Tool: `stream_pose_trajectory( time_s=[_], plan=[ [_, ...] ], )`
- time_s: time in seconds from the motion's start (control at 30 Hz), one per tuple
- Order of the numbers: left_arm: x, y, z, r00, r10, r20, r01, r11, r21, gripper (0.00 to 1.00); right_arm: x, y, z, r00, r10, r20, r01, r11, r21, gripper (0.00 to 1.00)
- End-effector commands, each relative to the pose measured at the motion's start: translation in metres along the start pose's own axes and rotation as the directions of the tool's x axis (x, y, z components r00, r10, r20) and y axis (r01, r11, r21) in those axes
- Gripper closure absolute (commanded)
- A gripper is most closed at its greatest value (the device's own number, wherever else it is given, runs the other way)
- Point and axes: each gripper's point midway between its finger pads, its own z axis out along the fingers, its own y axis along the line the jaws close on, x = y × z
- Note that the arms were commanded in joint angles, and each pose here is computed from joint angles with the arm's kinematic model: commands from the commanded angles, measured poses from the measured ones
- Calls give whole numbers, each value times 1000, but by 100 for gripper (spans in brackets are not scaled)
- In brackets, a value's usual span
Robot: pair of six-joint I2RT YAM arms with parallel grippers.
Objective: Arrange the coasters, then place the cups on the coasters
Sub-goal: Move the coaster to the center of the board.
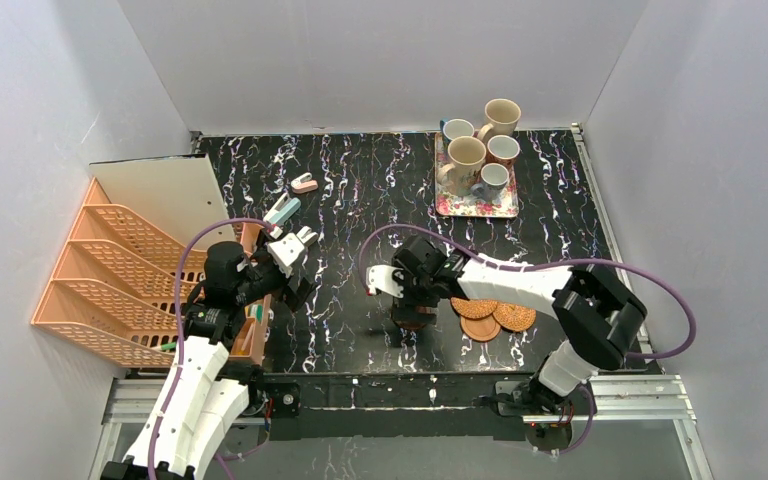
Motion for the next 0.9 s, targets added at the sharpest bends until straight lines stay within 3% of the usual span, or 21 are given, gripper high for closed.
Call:
stream_pose_trajectory(
  time_s=[0.0,0.37,0.6,0.73,0.87],
  plan=[
    [-5,-4,-3,1000,13,18,-13,1000,18,2,-12,0,12,1000,7,27,-7,1000,9,2],
    [-4,-2,-2,1000,8,10,-8,1000,13,2,-47,-76,46,994,8,107,-41,950,311,2],
    [-3,-1,-1,1000,7,8,-7,1000,7,2,-65,-142,53,980,109,170,-177,867,466,2],
    [-3,2,-1,1000,-2,8,3,1000,-12,2,-80,-166,32,944,203,261,-307,832,463,2],
    [-5,5,-2,1000,-6,15,6,1000,-29,2,-93,-165,-3,890,293,349,-418,830,369,2]
  ],
)
